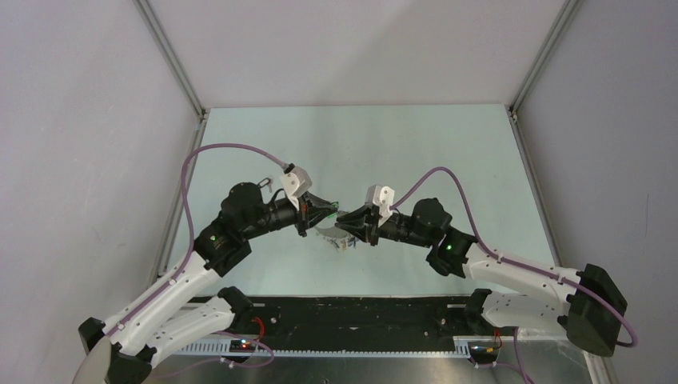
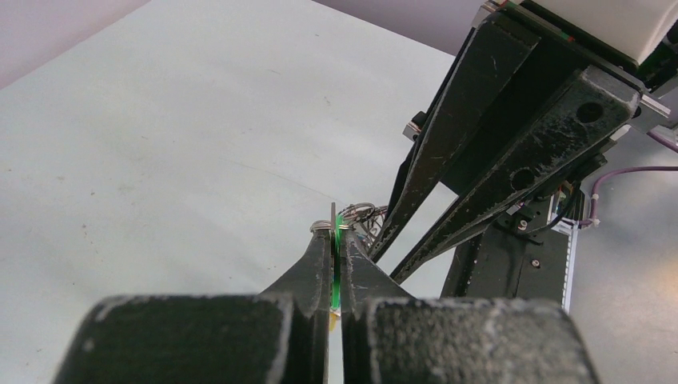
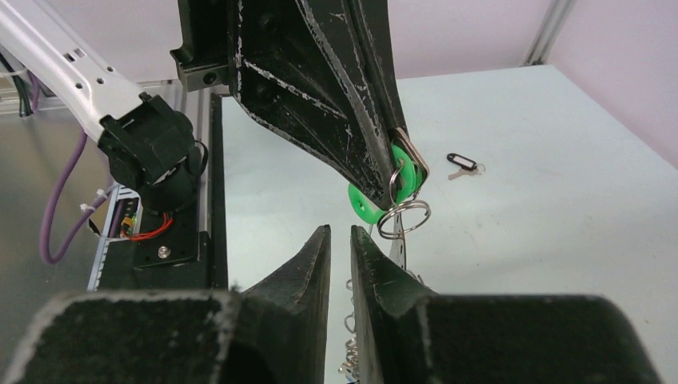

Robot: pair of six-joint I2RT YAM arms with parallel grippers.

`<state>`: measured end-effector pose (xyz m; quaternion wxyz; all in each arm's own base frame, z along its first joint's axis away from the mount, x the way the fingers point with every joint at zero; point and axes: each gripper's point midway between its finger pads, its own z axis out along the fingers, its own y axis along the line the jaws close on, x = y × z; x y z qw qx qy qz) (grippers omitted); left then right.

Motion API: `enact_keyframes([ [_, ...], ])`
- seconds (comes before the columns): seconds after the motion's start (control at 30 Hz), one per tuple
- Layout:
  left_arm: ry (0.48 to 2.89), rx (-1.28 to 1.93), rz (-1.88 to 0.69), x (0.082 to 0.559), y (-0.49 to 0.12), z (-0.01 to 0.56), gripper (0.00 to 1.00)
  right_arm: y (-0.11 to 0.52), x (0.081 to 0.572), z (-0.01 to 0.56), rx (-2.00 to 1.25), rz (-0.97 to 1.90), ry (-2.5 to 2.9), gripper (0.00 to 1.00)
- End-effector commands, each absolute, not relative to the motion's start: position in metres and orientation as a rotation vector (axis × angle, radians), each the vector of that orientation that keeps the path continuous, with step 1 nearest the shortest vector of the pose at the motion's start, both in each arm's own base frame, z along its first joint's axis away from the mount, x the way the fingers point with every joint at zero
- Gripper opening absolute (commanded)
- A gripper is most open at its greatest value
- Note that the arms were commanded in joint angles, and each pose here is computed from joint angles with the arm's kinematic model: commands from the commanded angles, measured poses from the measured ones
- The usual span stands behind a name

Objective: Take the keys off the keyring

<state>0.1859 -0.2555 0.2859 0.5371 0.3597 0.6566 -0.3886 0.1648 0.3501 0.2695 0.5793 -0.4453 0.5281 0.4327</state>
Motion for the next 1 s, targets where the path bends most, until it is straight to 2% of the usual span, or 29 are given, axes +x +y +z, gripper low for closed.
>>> enact_keyframes([
  [0.0,1.451,0.838,-0.927,0.186,-0.256,0.313,0.00,0.346,0.168,0.298,-1.014,0.952,1.175,0.20],
  [0.33,1.450,0.838,-0.926,0.186,-0.256,0.313,0.00,0.336,0.166,0.301,-1.010,0.924,1.160,0.33],
  [0.97,1.445,0.852,-0.942,0.183,-0.258,0.313,0.00,0.353,0.183,0.307,-0.978,0.913,1.104,0.36],
])
